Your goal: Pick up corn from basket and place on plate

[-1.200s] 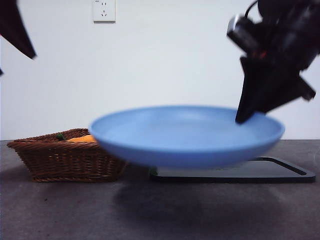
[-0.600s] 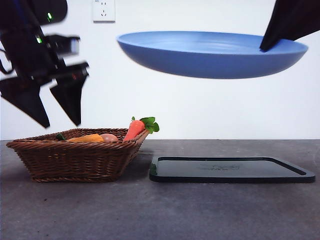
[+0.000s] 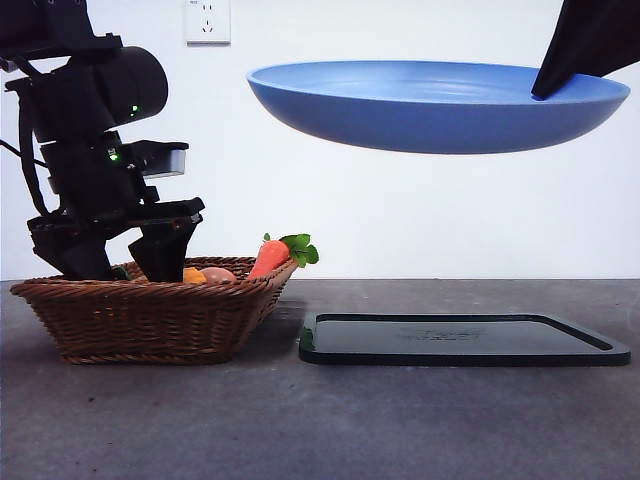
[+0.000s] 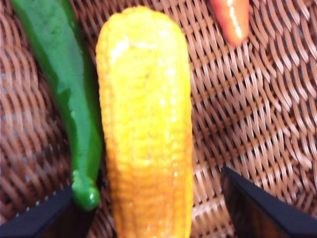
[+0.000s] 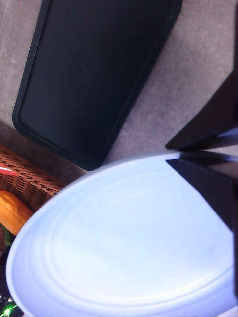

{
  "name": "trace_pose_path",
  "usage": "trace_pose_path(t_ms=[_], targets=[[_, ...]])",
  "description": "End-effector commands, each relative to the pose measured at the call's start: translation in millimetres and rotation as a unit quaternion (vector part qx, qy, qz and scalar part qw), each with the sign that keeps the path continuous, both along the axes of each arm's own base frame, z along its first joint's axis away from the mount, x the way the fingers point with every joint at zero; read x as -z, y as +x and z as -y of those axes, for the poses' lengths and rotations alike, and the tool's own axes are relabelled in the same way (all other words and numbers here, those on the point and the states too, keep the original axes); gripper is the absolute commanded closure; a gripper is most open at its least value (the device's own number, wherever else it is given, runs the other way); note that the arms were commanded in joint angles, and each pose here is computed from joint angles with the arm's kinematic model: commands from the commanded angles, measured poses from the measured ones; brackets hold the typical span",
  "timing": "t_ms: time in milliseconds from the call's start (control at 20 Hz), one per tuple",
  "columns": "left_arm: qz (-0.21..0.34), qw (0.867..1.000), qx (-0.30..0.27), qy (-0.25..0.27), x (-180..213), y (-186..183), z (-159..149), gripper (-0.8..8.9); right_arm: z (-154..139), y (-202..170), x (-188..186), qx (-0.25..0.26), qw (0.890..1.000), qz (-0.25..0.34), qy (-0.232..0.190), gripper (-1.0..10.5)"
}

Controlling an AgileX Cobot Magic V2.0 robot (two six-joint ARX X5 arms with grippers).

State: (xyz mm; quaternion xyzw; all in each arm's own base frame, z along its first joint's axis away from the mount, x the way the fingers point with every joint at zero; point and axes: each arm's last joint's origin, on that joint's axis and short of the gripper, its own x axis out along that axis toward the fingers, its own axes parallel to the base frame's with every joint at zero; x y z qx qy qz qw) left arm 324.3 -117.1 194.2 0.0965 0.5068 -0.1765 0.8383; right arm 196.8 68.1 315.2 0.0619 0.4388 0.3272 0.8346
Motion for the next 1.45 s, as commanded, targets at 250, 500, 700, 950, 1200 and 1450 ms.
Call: trace_pose_path(t_ms=[250, 500, 700, 950, 1200, 1450], targets=[[-0.009, 1.000, -0.002, 0.003, 8, 6, 4, 5.40, -1, 2, -6, -0.004, 1.000, 0.011, 0.003, 9.4], [-0.012, 1.000, -0.015, -0.004, 8, 5, 4, 6.50, -1, 2, -6, -0.005, 1.000, 0.013, 0.003, 9.4], [-0.003, 1.000, -0.021, -0.021, -2, 3, 5, 6.62, -1, 2, -5, -0.005, 1.000, 0.012, 0.002, 9.4], [0.027, 0.997, -0.008, -0.075, -34, -8, 6, 6.62, 0, 3, -5, 0.014, 1.000, 0.018, -0.020, 9.4], [0.089, 0.988, 0.025, -0.121, -82, -36, 13, 6.62, -1, 12, 3, 0.035, 0.999, 0.001, -0.031, 9.4], [0.120, 0.974, 0.091, -0.167, -114, -72, 34, 6.62, -11, 47, 33, 0.046, 0.997, -0.052, -0.035, 9.4]])
